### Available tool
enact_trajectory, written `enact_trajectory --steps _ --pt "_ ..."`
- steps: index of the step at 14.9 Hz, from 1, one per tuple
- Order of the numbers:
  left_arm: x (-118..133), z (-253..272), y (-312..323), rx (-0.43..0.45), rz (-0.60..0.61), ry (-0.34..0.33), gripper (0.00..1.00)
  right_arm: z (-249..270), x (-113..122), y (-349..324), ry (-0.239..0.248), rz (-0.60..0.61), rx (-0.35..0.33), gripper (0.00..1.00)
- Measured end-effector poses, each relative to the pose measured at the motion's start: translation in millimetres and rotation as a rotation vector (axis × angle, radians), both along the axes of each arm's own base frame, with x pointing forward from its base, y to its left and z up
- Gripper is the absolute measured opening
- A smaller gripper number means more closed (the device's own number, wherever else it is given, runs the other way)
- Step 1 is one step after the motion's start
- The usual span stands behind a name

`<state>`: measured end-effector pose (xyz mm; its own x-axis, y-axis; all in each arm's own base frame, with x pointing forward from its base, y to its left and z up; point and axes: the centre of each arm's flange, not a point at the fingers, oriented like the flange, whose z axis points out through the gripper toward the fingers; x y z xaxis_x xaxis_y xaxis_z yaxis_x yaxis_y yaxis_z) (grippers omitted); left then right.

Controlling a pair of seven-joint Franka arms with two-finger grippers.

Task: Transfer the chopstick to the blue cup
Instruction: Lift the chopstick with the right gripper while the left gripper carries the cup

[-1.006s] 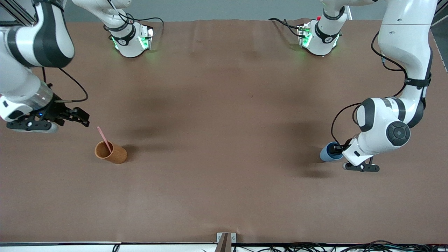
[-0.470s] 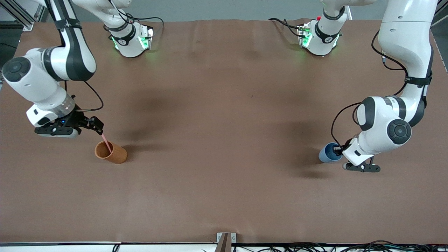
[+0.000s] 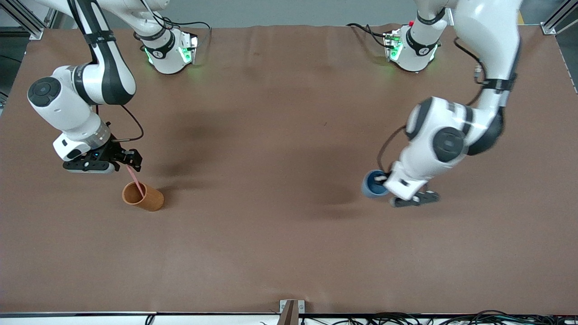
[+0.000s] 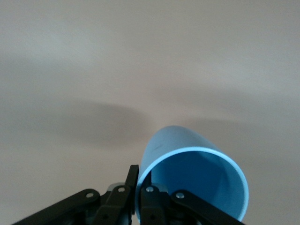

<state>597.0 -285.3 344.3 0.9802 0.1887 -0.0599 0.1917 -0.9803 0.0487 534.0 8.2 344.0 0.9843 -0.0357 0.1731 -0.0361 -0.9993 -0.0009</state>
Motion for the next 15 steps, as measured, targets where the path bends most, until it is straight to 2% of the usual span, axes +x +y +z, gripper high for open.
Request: enact_trajectory --steps 1,2,5,6,8,9,11,14,15 --pt "-14 0 -32 0.0 0.034 0.003 0.05 0 0 1 0.0 0.002 0.0 0.62" --pt "-27 -2 -61 0.001 0.062 0.006 0.05 0 0 2 -0.001 0.003 0.0 0.57" --pt "-60 -24 -135 0.0 0.122 0.017 0.05 2 1 2 -0.008 0.002 0.0 0.27" --pt "-70 -34 -154 -0.005 0.133 0.015 0.05 3 1 2 -0.01 0.003 0.0 0.27" --pt "-84 -49 -183 -0.028 0.136 -0.002 0.05 3 1 2 -0.013 0.002 0.001 0.16" --pt "-88 -56 -190 -0.031 0.133 -0.003 0.05 3 1 2 -0.014 0.002 0.001 0.16" --pt "-94 -69 -196 -0.022 0.132 0.009 0.05 4 2 2 -0.016 0.0 0.001 0.1" --pt "-94 -84 -193 -0.009 0.135 0.021 0.05 14 7 2 -0.023 -0.001 0.001 0.1" --pt "-95 -90 -192 -0.009 0.136 0.02 0.05 22 10 2 -0.009 -0.002 0.0 0.1"
